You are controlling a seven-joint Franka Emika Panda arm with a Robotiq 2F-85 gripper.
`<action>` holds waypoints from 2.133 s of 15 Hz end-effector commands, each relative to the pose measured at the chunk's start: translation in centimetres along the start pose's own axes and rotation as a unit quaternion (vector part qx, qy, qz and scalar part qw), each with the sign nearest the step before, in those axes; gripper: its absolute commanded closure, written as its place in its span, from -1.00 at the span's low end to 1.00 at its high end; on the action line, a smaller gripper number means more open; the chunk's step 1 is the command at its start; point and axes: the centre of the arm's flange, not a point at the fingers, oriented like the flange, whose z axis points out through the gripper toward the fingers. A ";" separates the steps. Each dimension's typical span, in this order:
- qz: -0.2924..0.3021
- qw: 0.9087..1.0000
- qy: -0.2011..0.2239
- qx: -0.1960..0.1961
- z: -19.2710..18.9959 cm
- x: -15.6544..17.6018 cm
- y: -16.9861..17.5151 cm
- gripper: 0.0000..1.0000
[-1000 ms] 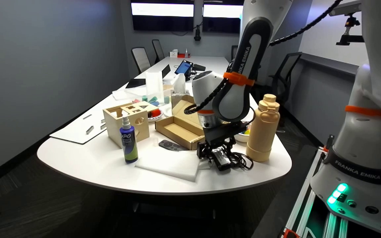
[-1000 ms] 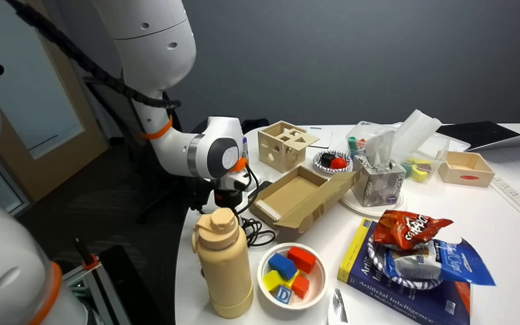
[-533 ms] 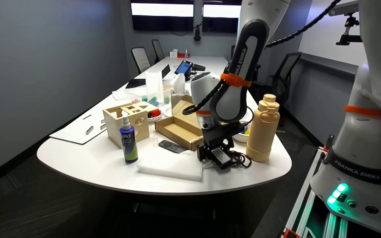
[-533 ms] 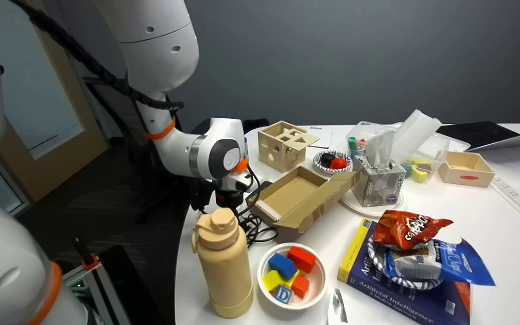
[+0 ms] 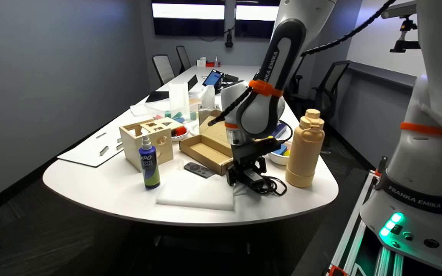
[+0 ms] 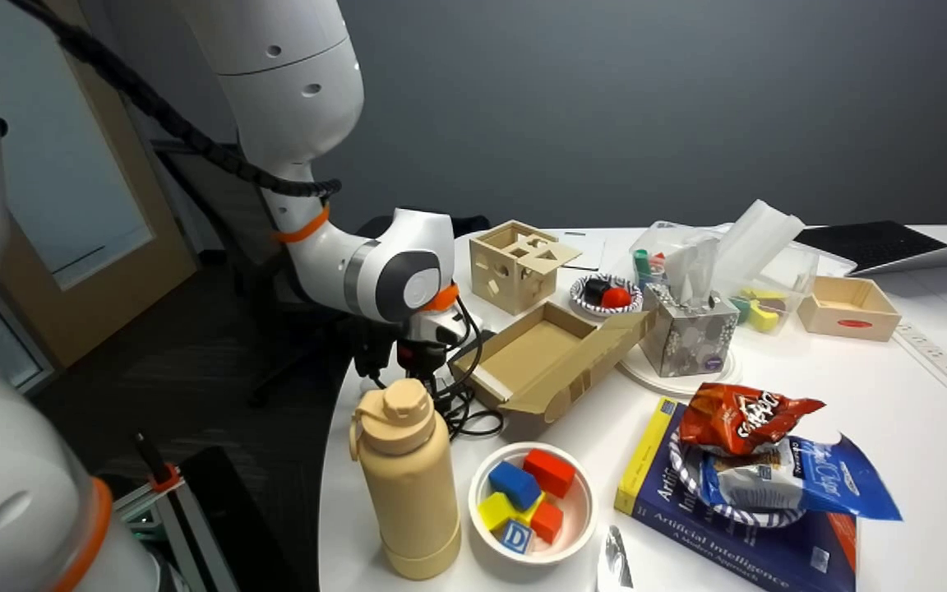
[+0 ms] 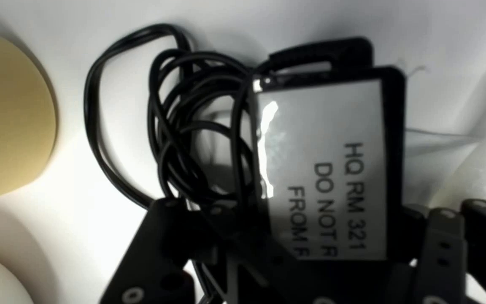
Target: Put the black cable in the cardboard box
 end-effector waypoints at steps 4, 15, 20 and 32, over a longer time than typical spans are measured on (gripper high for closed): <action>-0.020 1.000 -0.001 0.000 -7.1 -0.9 0.4 0.85; -0.059 0.997 0.028 -0.052 -19.1 -1.5 -2.6 0.85; -0.070 0.992 0.072 -0.074 -25.9 0.4 -3.9 0.85; -0.084 0.974 0.197 -0.070 -34.6 3.9 -7.5 0.85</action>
